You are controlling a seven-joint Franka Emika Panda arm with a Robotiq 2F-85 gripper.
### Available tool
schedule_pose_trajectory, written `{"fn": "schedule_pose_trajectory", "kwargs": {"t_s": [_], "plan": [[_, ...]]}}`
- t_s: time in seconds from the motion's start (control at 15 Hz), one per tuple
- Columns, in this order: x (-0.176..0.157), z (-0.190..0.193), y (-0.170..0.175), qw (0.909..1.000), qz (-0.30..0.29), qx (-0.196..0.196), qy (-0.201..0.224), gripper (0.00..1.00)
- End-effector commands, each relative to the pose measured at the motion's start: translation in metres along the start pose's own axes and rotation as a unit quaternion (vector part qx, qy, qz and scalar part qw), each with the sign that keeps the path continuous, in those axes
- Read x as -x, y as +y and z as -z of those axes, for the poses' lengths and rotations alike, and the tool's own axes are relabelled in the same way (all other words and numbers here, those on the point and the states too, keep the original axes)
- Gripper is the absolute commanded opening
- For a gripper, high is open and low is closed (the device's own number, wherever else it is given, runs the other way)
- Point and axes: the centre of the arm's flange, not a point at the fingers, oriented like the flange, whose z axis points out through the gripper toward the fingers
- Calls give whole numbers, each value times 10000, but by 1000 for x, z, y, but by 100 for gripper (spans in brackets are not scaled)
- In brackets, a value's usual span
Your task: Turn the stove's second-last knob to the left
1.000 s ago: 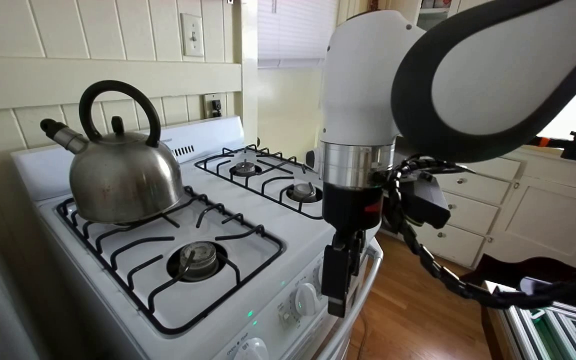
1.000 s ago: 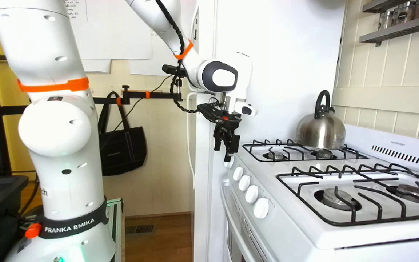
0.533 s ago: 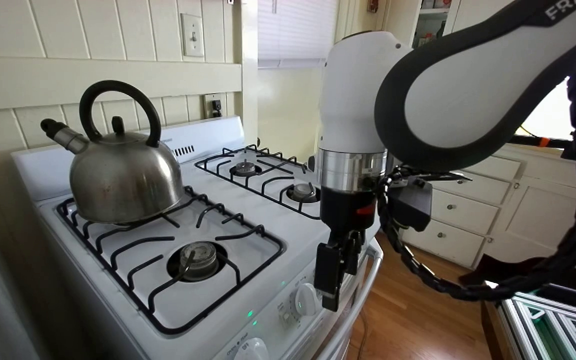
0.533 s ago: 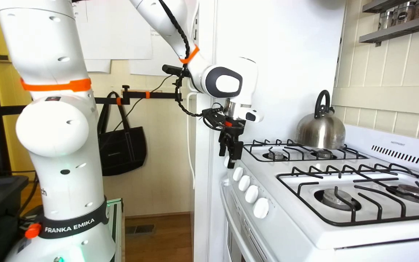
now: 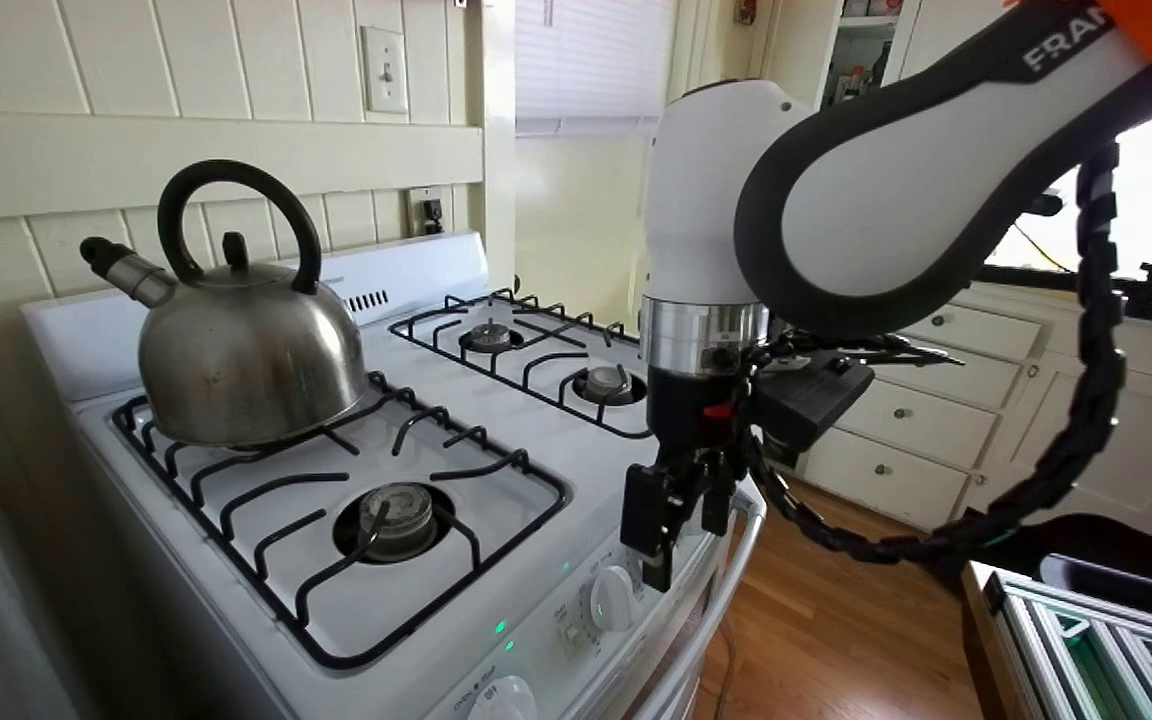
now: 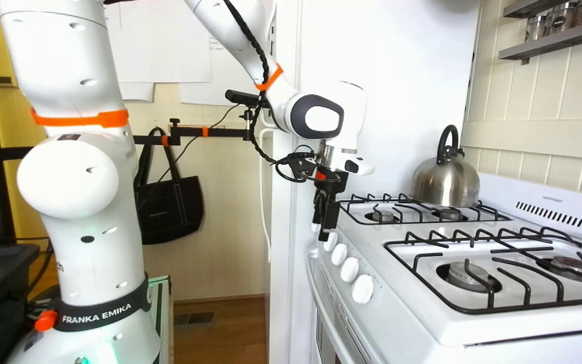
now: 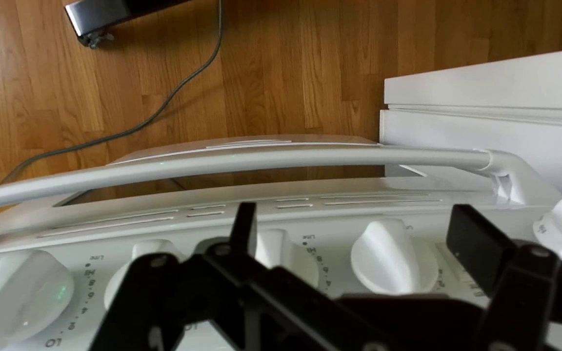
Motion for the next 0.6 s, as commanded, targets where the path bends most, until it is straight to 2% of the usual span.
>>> {"fn": "schedule_pose_trajectory", "kwargs": {"t_s": [0.0,0.27,0.53], "plan": [[-10,-2,17,9976,-675,90,96,100],[-14,-3,37,9925,-1194,215,138,100],[-28,-13,44,9895,-1397,298,222,100]]}}
